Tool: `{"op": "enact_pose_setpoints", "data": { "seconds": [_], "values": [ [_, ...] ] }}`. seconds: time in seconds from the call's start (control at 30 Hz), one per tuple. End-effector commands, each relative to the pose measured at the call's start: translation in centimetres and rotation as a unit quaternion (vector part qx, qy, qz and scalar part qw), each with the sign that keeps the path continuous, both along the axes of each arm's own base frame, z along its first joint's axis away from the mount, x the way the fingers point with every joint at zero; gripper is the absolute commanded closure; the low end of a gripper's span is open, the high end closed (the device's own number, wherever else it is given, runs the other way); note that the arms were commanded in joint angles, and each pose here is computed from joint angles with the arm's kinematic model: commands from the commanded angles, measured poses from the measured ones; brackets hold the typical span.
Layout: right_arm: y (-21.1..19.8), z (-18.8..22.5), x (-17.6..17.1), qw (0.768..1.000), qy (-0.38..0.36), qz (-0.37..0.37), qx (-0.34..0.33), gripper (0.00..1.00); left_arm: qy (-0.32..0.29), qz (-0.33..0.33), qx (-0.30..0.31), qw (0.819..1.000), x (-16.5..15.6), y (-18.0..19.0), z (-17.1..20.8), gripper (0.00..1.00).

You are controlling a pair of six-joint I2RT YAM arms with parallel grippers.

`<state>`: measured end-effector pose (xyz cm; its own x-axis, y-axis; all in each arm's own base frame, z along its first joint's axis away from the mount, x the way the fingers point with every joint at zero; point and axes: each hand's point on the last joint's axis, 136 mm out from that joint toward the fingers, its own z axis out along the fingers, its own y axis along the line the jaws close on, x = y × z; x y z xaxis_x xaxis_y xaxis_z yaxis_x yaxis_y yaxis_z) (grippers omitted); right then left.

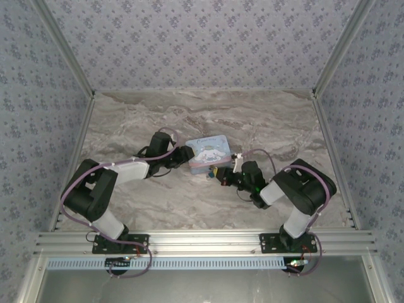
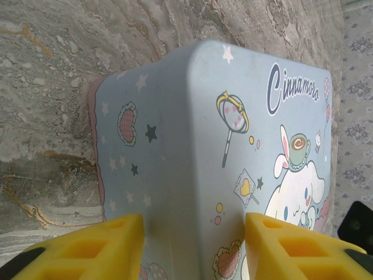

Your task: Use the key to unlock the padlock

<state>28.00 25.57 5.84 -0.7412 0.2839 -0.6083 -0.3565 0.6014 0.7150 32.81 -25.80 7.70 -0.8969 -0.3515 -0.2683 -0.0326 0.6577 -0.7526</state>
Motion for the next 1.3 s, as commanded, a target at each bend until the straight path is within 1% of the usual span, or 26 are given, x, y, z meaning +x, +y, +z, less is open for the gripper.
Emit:
{"op": "enact_pose_setpoints", "data": {
  "seconds": [0.0, 0.3, 0.47, 0.5, 0.67, 0.83, 0.97, 1.03, 1.1, 1.27],
  "values": [
    [-0.6, 1.8, 0.7, 1.000, -0.023, -0.018, 0.012, 0.99, 0.037, -0.002, 0.038, 0.999, -1.7, 1.2, -2.1, 0.53],
    [-1.9, 2.4, -0.2, 0.999, -0.027, -0.019, -0.015, 0.99, 0.038, 0.011, 0.047, 0.998, -1.5, 2.4, -2.4, 0.53],
    [-2.2, 2.8, -1.8, 0.999, -0.022, 0.013, -0.045, 0.99, 0.037, 0.020, 0.052, 0.998, -0.9, 3.7, -2.4, 0.53],
    [-2.4, 2.8, -2.3, 0.997, -0.032, 0.026, -0.062, 0.99, 0.037, 0.021, 0.054, 0.998, -0.7, 4.0, -2.3, 0.52],
    [-3.4, 4.1, -4.7, 0.992, -0.038, 0.067, -0.104, 1.00, 0.030, 0.022, 0.058, 0.998, -0.1, 5.1, -1.6, 0.50],
    [-5.1, 5.2, -7.0, 0.987, -0.022, 0.083, -0.138, 1.00, 0.000, 0.028, 0.063, 0.998, 0.5, 6.0, 0.7, 0.39],
    [-6.6, 5.7, -8.3, 0.983, 0.002, 0.081, -0.166, 1.00, -0.039, 0.037, 0.077, 0.996, 0.5, 7.0, 3.5, 0.31],
    [-7.1, 5.9, -8.8, 0.979, 0.019, 0.084, -0.185, 1.00, -0.059, 0.046, 0.086, 0.993, 0.2, 7.7, 4.9, 0.25],
    [-7.5, 6.0, -9.3, 0.975, 0.036, 0.090, -0.202, 1.00, -0.073, 0.060, 0.097, 0.991, -0.2, 8.7, 6.0, 0.21],
    [-7.8, 6.0, -10.2, 0.962, 0.088, 0.118, -0.228, 1.00, -0.090, 0.098, 0.122, 0.984, -1.8, 11.2, 7.6, 0.15]
  ]
}}
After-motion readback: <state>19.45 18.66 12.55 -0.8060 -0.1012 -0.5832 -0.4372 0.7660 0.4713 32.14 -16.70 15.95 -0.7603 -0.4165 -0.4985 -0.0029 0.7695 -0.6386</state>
